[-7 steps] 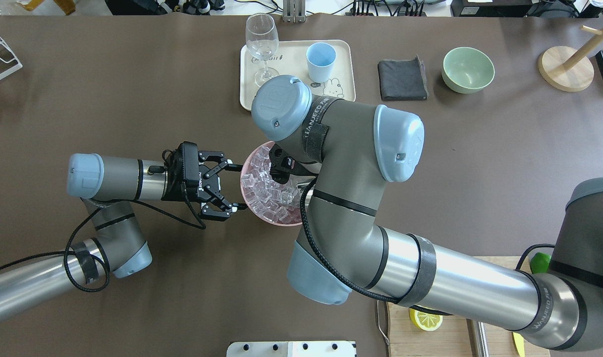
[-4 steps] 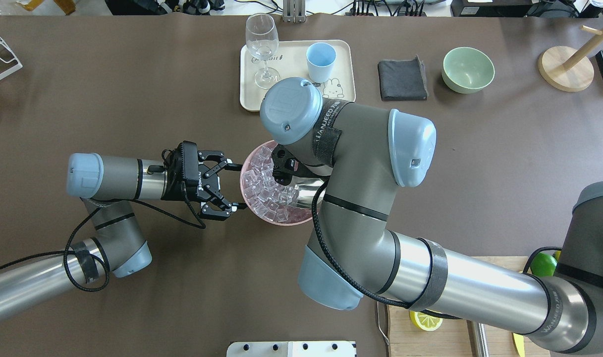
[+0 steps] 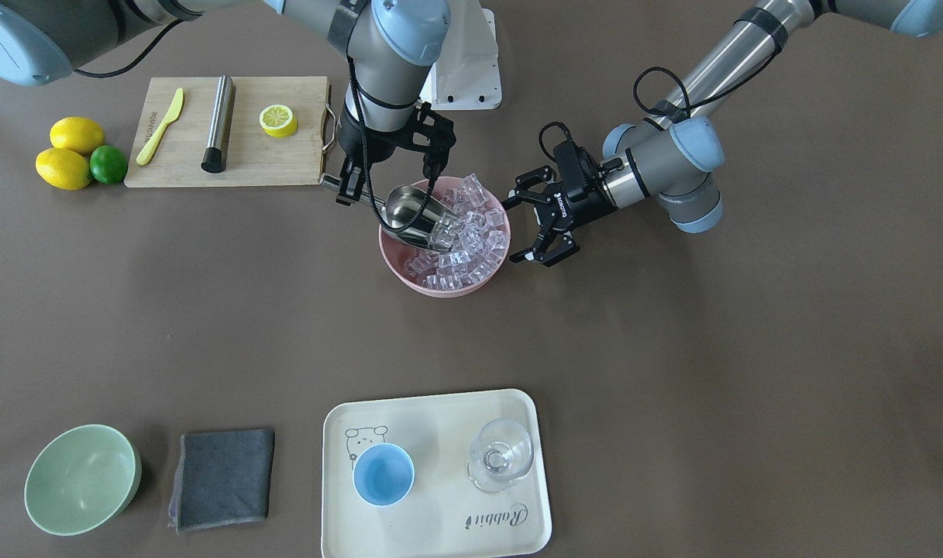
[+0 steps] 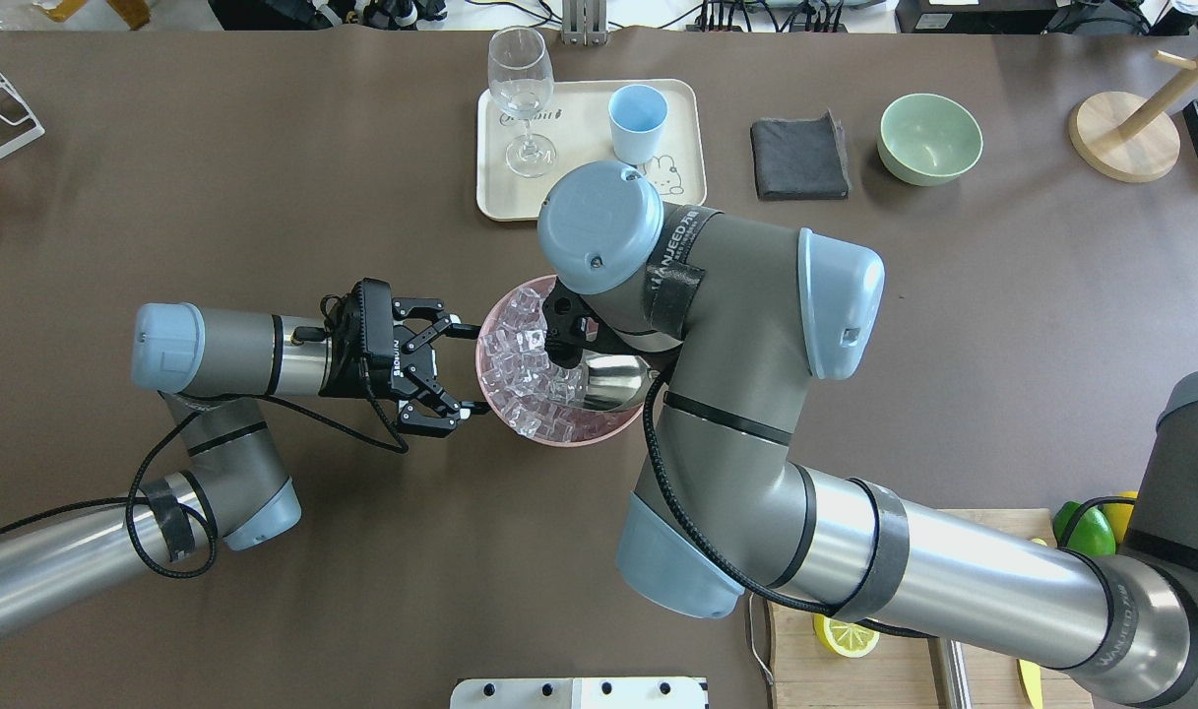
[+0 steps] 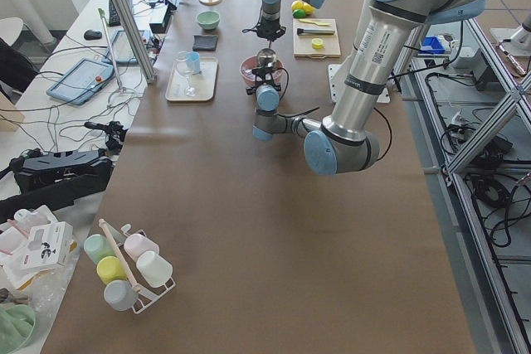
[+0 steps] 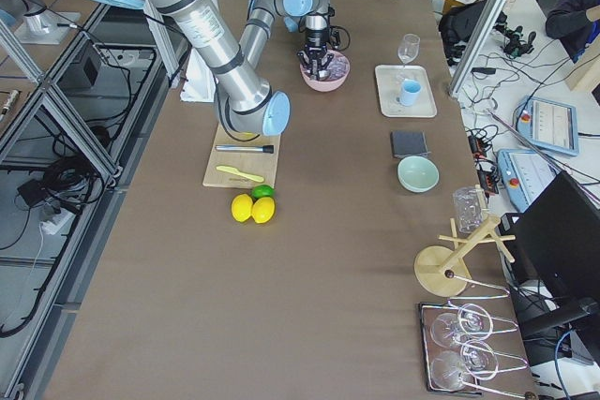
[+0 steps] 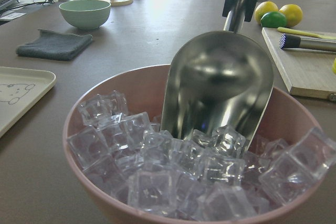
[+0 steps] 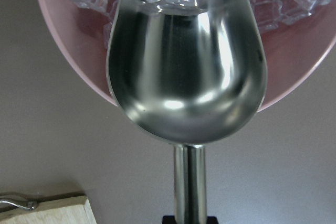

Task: Put ice in cup with scoop
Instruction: 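Push the scoop through the ice cubes with the right gripper, then raise the scoop loaded with ice out of the bowl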

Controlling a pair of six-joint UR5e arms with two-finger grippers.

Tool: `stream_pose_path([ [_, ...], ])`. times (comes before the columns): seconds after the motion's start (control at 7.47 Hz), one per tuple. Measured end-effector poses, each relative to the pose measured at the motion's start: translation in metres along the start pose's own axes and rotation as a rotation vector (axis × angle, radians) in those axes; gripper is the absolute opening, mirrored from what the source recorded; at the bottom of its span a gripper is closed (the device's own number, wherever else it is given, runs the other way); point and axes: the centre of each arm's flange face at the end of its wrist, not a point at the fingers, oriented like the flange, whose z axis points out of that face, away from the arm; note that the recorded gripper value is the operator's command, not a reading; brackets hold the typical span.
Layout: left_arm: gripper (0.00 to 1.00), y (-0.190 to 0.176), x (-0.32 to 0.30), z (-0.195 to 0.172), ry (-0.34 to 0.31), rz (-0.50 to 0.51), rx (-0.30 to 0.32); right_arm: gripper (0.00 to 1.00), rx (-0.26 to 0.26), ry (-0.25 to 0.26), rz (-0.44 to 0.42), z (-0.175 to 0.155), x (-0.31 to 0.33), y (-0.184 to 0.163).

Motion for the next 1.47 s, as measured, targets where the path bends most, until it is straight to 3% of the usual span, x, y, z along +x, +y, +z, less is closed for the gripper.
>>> stream_pose_path([
  [0.54,0.97,0.0,0.0,0.0,0.0,-0.001,0.0,0.0,0.105,0.023,-0.02,0.011,-0.006,0.025],
  [1.47,0.97,0.0,-0.001,-0.001,0.0,-0.027,0.0,0.0,0.224,0.038,-0.045,0.021,-0.009,0.037],
])
